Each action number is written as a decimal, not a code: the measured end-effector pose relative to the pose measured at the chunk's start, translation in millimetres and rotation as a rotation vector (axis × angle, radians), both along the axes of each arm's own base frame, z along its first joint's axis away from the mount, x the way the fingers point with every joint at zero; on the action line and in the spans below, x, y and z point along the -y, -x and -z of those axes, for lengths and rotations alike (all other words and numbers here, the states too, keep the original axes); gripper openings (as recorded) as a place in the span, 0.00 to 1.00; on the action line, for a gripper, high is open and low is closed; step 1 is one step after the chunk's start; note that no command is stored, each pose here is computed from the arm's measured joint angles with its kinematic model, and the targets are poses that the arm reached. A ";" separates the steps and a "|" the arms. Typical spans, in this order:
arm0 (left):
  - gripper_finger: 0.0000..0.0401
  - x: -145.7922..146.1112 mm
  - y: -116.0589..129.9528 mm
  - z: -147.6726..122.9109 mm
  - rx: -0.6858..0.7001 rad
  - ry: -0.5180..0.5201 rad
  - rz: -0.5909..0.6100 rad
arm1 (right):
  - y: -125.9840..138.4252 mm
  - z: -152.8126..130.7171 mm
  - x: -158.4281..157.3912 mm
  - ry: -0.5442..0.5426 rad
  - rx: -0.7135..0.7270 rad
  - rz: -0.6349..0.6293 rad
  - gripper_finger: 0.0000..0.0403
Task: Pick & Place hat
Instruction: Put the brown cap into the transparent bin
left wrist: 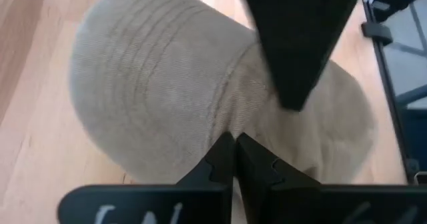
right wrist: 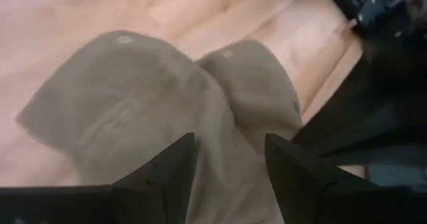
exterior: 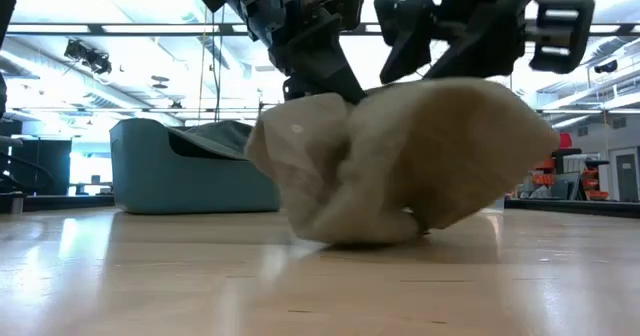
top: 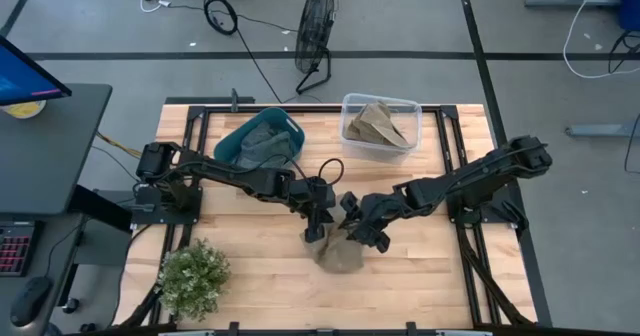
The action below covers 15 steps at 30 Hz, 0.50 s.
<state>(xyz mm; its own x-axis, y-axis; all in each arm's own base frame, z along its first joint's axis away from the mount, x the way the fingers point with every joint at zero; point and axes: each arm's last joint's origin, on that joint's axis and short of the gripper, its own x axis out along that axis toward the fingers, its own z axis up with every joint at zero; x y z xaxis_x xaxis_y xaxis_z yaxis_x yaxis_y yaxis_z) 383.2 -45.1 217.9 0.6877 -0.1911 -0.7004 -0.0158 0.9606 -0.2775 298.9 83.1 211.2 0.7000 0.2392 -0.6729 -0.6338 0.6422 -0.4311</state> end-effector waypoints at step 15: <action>0.03 -17.6 -3.5 -1.6 0.002 0.099 -0.122 | -11.4 38.2 3.2 0.129 -0.110 -0.036 0.41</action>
